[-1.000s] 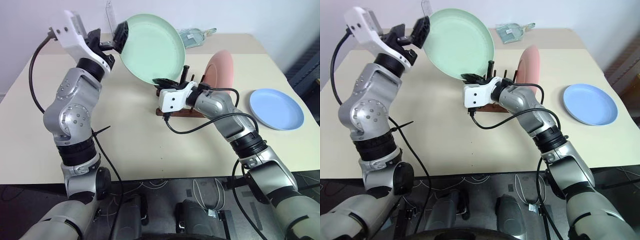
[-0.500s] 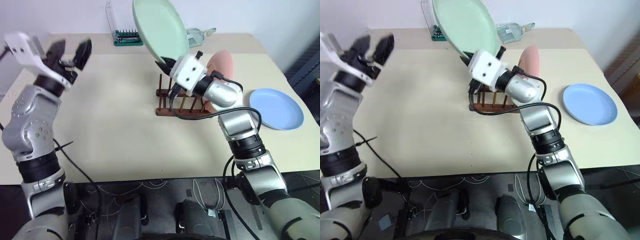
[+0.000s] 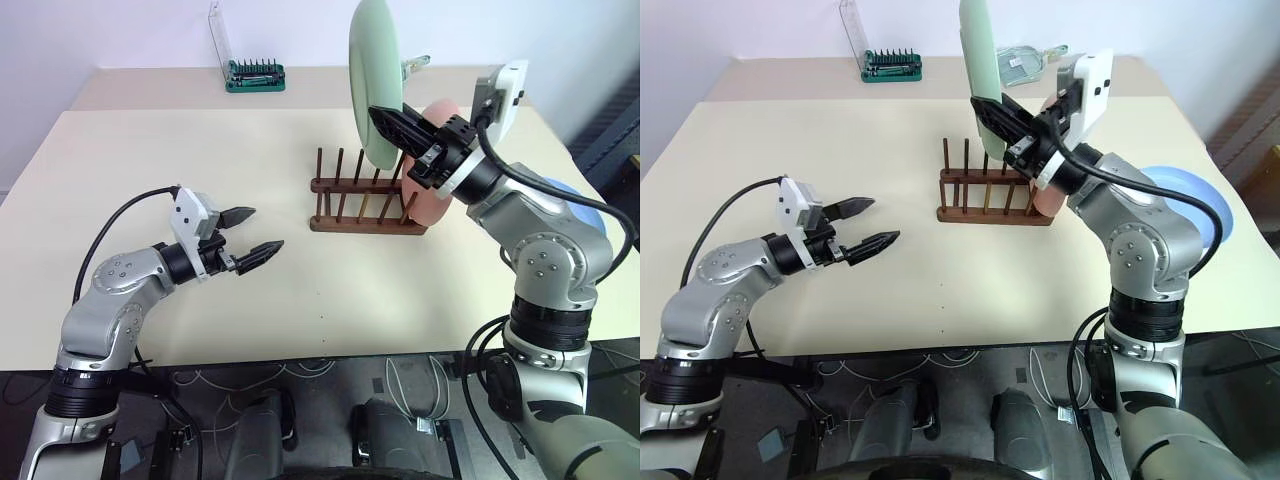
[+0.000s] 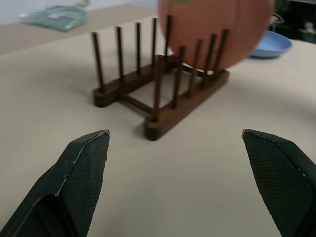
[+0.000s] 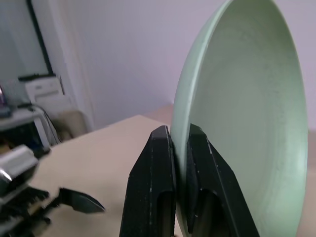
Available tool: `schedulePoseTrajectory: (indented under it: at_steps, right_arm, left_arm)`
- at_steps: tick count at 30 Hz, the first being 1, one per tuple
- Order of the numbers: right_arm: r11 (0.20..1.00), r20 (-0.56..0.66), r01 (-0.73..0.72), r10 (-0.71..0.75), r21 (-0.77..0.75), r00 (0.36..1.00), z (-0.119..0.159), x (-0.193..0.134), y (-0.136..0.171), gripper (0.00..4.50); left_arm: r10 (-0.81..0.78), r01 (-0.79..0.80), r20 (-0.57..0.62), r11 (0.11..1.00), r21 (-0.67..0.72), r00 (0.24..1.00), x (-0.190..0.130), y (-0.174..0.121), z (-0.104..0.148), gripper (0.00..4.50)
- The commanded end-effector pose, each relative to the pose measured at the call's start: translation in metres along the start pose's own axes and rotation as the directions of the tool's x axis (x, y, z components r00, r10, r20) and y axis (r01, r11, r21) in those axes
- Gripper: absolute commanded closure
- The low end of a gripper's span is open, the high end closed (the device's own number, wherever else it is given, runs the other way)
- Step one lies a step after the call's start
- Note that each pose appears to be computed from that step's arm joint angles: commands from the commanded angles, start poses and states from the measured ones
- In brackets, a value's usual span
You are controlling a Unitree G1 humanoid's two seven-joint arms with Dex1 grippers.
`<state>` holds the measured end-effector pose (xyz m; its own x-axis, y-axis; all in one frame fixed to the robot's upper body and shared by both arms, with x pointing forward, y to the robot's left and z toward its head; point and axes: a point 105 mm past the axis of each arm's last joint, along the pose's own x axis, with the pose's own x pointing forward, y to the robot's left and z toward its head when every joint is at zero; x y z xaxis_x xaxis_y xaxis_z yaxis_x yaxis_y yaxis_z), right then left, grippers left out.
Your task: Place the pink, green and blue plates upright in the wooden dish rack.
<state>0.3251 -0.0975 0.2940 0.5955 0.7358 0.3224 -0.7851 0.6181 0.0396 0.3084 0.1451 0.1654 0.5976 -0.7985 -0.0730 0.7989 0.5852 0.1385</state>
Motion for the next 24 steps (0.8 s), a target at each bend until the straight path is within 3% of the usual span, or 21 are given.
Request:
schedulePoseTrajectory:
  at_steps: [1, 24]
  right_arm:
    - [0.999, 0.044, 0.021, -0.022, 0.034, 0.999, 0.014, -0.004, 0.002, 4.5]
    - [0.955, -0.026, 0.184, -0.183, 0.233, 0.983, -0.009, -0.005, -0.036, 4.5]
  left_arm:
    - [-0.022, 0.022, 0.006, 0.999, 0.041, 1.0, 0.002, -0.002, 0.003, 0.09]
    - [-0.002, 0.002, 0.011, 0.999, 0.036, 1.0, -0.002, -0.003, 0.001, 0.09]
